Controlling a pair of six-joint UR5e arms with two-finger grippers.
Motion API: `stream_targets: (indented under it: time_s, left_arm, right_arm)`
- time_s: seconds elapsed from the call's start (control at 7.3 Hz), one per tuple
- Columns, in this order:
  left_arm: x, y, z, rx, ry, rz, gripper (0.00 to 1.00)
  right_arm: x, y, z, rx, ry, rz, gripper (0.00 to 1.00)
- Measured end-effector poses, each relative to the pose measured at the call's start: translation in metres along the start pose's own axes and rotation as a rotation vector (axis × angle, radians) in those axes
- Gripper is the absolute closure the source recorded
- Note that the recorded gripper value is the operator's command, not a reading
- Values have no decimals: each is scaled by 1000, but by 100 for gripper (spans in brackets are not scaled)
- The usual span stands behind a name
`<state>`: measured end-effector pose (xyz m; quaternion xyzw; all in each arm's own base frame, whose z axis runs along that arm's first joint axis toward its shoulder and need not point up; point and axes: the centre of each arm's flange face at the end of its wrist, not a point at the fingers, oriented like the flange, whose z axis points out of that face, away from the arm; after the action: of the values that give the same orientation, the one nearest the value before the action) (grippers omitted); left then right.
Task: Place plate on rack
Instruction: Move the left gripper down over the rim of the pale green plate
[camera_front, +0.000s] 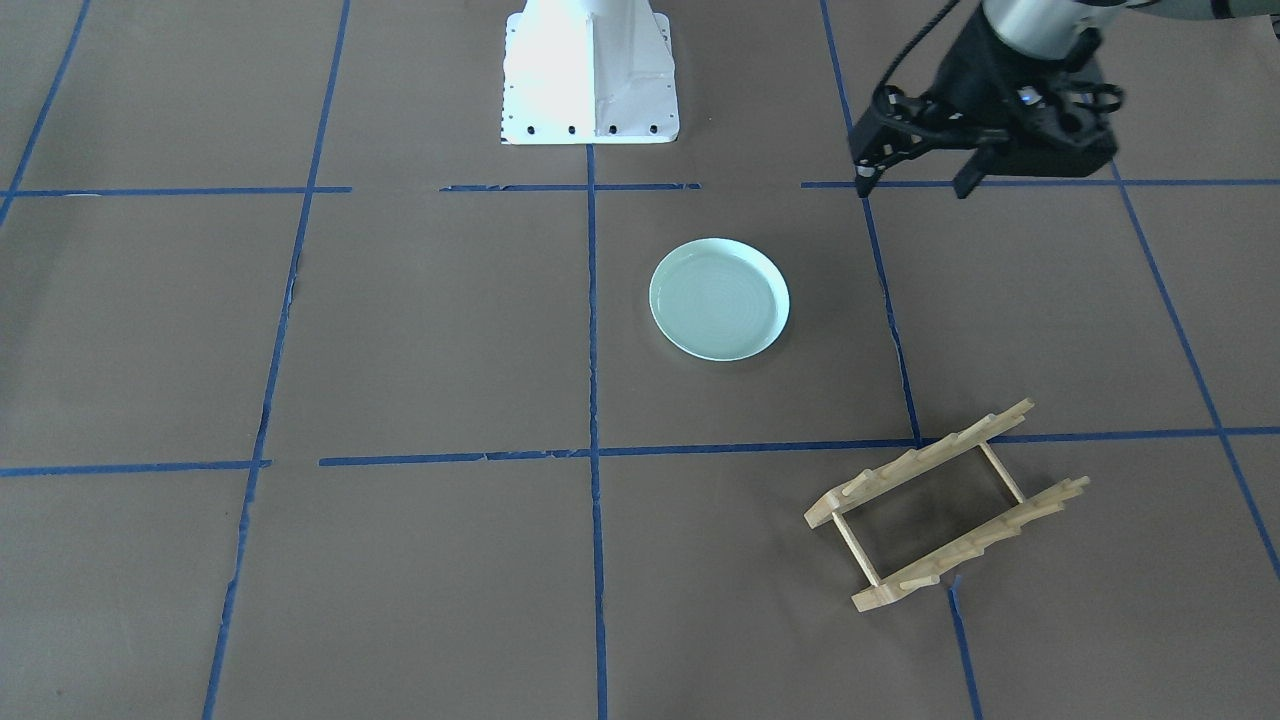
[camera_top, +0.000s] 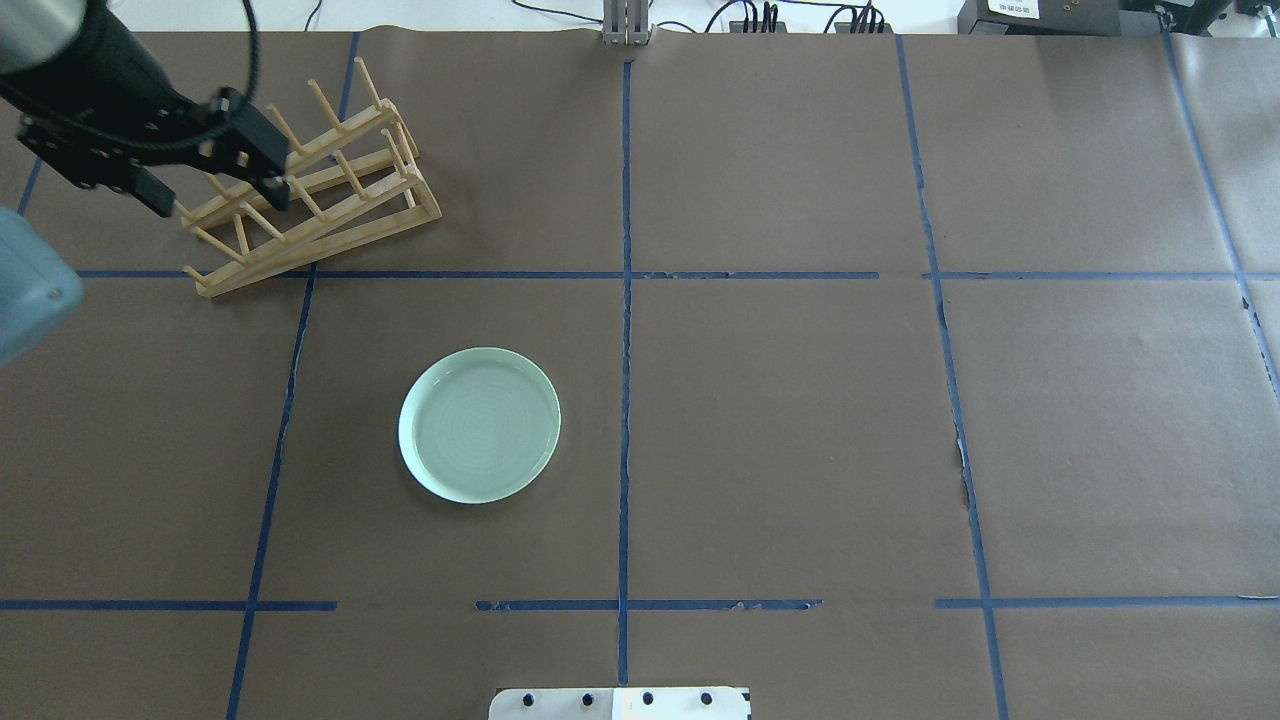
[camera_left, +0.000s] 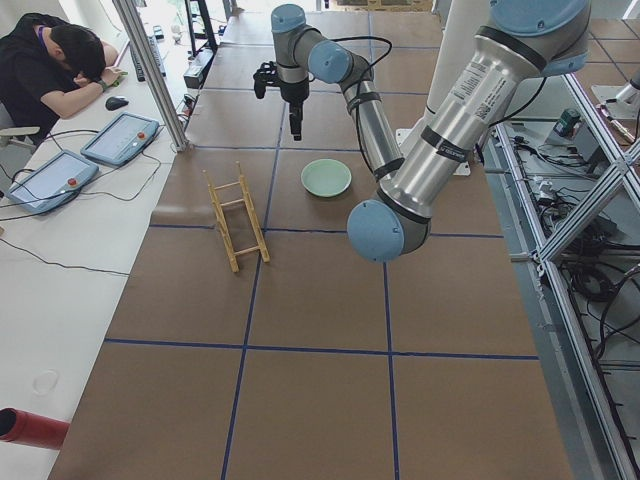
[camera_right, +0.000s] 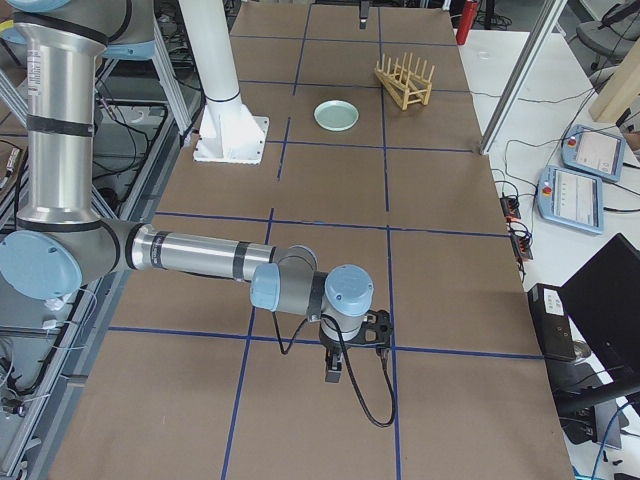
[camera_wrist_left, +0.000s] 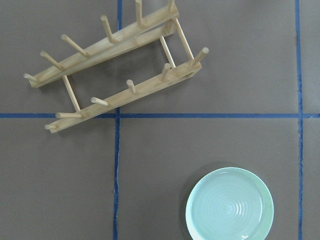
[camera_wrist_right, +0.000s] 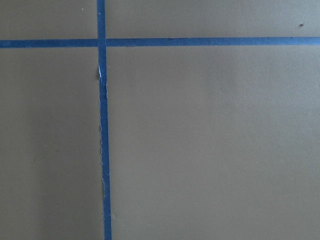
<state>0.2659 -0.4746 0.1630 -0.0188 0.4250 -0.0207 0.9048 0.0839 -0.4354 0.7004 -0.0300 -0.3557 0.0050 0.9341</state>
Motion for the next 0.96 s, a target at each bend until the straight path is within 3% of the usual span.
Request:
stream_targets:
  time_s: [0.41,0.68,0.96]
  left_arm:
    - [96,52,87,-22,-12,-86,0]
    - [133,30,137,-22,-72,-109,0]
    - [151,23,186,20,-147,-93,0]
  right_arm:
    - [0,0,0,0,0,0,0]
    - [0,0,0,0,0,0,0]
    - [0,0,0,0,0,0,0]
